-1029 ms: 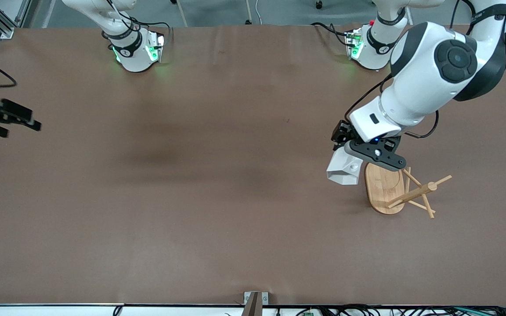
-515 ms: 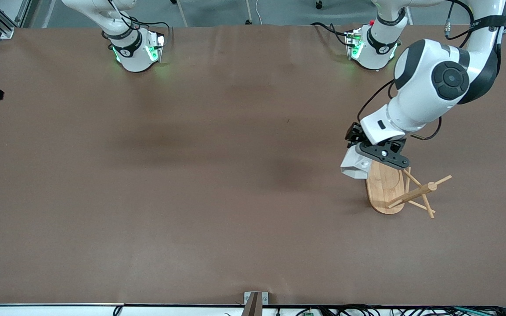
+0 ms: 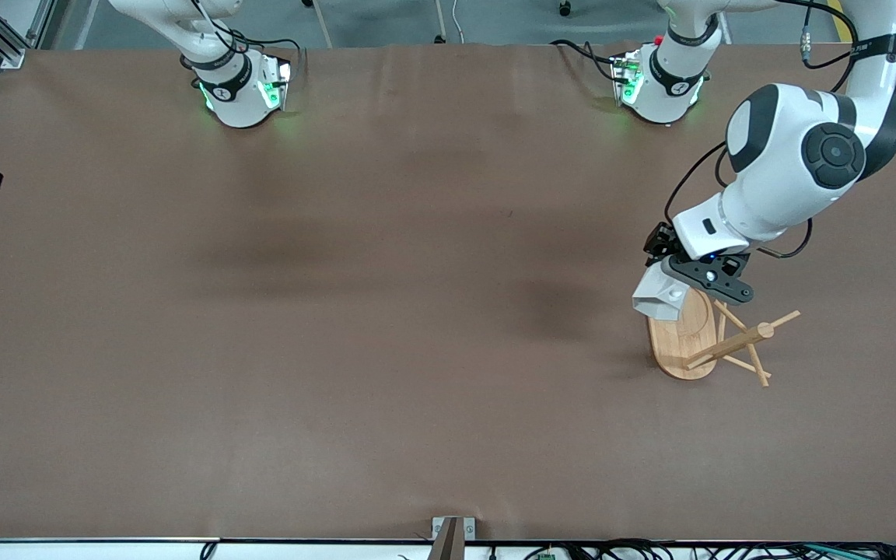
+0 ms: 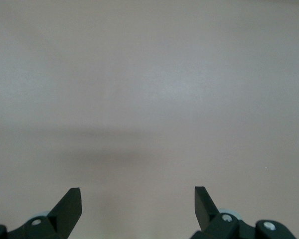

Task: Hang cup on rack
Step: 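Lower the cup with the left gripper onto a rack peg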

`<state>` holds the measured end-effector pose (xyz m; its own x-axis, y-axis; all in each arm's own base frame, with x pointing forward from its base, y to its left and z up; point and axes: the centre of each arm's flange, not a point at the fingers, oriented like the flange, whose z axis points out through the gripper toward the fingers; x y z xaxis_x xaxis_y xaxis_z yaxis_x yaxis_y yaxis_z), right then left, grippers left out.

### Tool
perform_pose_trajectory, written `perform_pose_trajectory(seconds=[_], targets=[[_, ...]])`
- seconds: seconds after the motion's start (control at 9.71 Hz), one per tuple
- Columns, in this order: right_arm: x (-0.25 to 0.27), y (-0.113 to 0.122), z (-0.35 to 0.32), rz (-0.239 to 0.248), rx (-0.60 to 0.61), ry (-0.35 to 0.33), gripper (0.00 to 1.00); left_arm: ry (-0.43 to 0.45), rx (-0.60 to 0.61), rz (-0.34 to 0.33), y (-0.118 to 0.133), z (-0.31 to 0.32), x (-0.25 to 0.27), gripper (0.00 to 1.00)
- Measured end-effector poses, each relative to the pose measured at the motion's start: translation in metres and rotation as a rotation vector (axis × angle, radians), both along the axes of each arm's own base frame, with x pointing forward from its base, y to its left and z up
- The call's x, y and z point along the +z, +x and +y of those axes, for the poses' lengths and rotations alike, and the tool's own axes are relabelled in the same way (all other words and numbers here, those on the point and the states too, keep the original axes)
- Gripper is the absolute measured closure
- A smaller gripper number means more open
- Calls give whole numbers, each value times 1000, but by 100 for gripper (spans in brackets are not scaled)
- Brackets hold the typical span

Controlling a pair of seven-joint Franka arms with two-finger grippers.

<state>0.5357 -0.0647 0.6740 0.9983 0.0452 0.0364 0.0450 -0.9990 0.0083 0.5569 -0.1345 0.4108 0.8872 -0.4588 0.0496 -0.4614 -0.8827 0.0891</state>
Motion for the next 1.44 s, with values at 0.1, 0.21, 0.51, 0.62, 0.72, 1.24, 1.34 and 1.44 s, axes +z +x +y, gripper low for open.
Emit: perform_pose_trajectory(seconds=[0.1,0.21,0.51,0.62,0.72,1.24,1.34,1.44], targets=[[-7,2,0,4,-14,0,0,0,-14,-3,1,4,-3,26],[-16,5,-1,-1,-22,0,0,1,-22,-3,3,9,-5,26],[-23,11,-2,-31,-38,-3,0,4,-38,-4,7,27,-9,26],[-23,11,-2,-33,-39,-3,0,5,-40,-6,8,32,-9,26],[-23,11,-2,-33,-40,-3,0,6,-44,-8,9,39,-9,26],[-23,11,-4,-34,-44,-3,0,9,-61,-35,21,65,-25,26],[-23,11,-4,-34,-44,-3,0,10,-64,-43,24,70,-29,26],[-23,11,-4,-34,-44,-3,0,12,-68,-51,27,77,-30,26]])
